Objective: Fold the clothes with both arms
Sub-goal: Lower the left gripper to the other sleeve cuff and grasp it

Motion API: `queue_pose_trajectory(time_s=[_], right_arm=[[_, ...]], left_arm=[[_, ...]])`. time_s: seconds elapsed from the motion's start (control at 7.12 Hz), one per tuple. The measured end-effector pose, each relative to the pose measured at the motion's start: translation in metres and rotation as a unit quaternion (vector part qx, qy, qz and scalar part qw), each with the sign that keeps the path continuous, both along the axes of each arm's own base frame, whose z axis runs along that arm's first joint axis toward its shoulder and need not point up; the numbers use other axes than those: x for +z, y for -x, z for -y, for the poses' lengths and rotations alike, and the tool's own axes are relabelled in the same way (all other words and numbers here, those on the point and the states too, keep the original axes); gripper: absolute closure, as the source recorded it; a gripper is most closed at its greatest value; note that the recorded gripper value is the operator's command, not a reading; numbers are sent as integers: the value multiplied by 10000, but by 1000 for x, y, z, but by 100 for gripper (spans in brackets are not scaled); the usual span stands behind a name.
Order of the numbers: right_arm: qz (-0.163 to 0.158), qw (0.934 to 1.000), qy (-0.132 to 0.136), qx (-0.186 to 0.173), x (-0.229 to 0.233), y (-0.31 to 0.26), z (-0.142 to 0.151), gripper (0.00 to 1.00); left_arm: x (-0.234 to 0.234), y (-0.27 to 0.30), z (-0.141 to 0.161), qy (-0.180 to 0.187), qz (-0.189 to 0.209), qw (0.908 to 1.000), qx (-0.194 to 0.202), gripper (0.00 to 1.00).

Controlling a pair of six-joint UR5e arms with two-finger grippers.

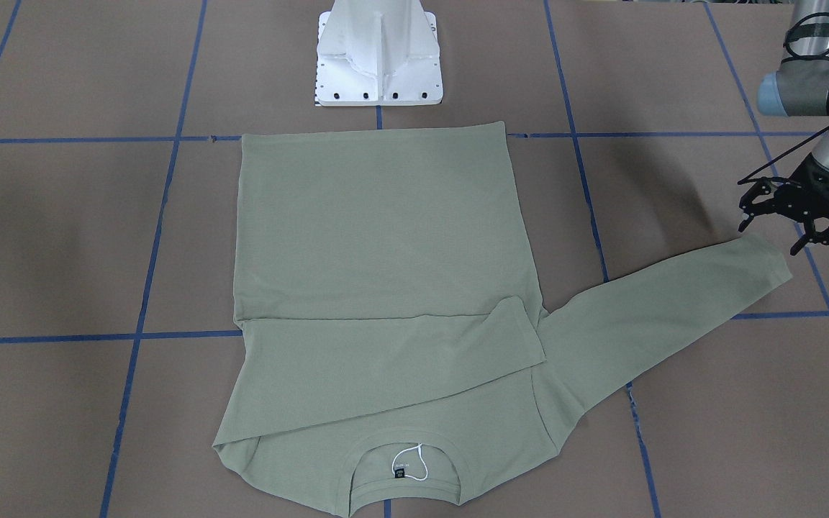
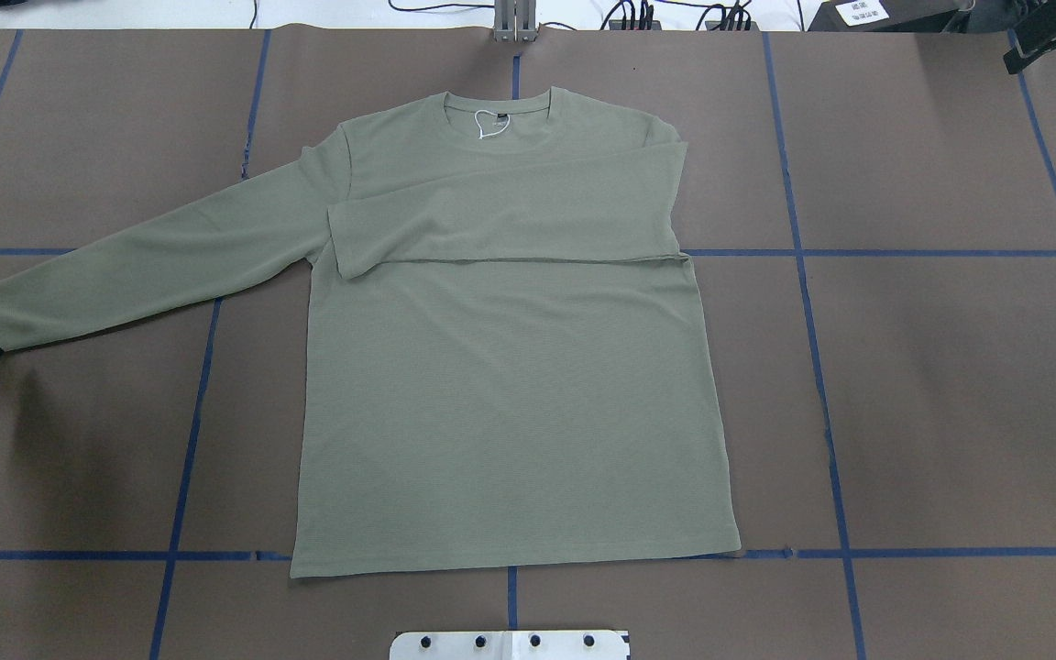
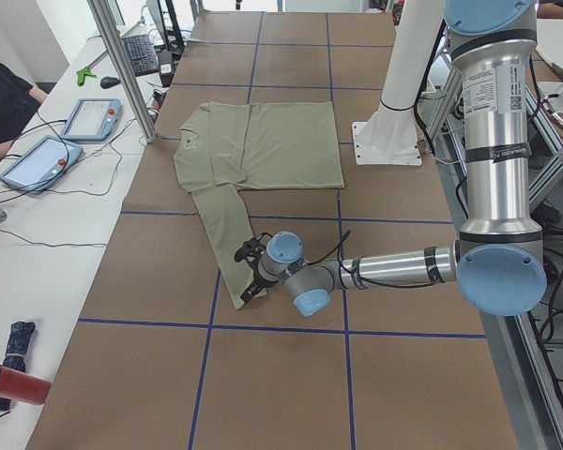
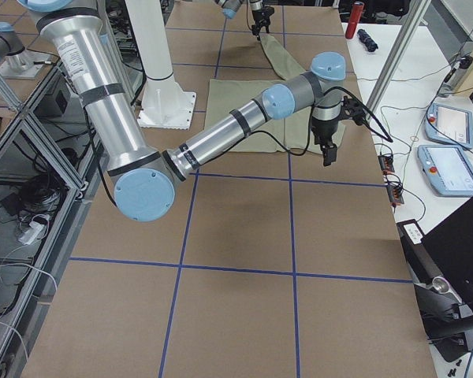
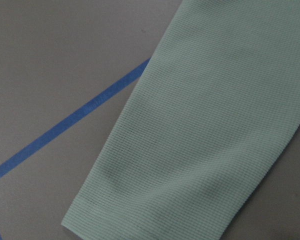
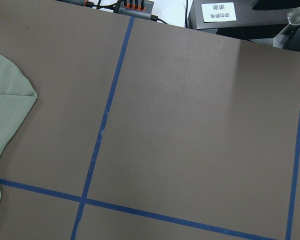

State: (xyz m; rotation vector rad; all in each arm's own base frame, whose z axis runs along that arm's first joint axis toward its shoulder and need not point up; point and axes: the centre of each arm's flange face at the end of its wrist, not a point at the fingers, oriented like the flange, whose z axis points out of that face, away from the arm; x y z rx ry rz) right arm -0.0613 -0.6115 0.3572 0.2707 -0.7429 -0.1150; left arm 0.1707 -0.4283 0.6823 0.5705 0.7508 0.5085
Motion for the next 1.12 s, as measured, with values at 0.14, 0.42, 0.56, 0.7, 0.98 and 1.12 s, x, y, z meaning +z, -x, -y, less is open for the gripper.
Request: queue_pose_trajectory(time_s=[0.14, 0.42, 0.56, 0.7, 0.98, 1.12], right_arm=[[3, 10000, -4, 6, 0, -1, -3, 0], [7, 10000, 4, 14, 2, -1, -6, 0], [5, 10000, 4, 17, 2, -1, -6, 0], [3, 10000, 5, 17, 2, -1, -6, 0], [0, 10000, 15, 18, 3, -1, -6, 0], [-2, 10000, 17, 19, 3, -2, -6, 0]], left_arm=[[1, -3, -2, -2, 9, 10000, 39, 18], [2, -6, -4, -2, 22, 10000, 77, 27], [3, -6, -5, -3, 26, 10000, 85, 27], [3, -6, -5, -6, 40, 10000, 75, 27], [5, -6, -4, -38, 93, 9999, 72, 43], [6, -6, -4, -59, 110, 9999, 89, 55]])
